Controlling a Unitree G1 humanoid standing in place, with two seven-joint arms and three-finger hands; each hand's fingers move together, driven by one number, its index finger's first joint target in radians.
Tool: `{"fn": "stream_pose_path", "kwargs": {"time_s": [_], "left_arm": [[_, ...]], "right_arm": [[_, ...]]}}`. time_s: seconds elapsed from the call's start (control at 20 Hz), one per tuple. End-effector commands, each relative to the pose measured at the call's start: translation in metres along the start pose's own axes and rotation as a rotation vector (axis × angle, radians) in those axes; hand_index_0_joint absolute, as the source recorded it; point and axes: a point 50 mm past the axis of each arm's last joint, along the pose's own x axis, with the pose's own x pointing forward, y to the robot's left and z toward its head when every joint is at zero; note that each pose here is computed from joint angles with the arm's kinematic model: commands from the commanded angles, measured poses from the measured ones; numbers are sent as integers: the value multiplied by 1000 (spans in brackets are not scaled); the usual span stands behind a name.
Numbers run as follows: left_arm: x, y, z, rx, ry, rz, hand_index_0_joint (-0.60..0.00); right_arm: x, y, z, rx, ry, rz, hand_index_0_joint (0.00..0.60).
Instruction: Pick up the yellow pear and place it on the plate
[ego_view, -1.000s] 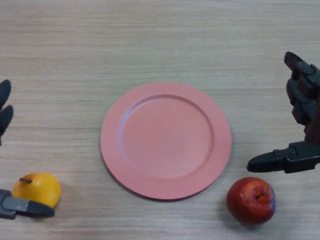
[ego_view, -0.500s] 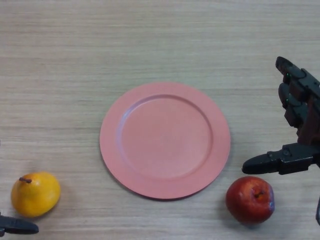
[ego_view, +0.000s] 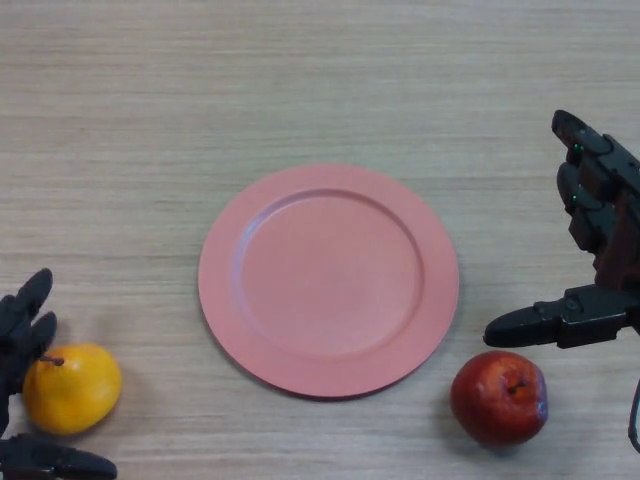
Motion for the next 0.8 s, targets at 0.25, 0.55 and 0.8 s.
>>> {"fn": "stream_pose_path", "kwargs": {"time_s": [0.25, 0.55, 0.8], "left_arm": [[-1, 17, 14, 377, -132, -18, -600], [0, 14, 30, 409, -226, -5, -600], [-2, 4, 70, 423, -347, -43, -600]], "right_arm": [[-8, -12, 43, -43, -243, -47, 0], [-10, -15, 47, -72, -262, -59, 0], [-12, -16, 48, -81, -265, -71, 0]]}}
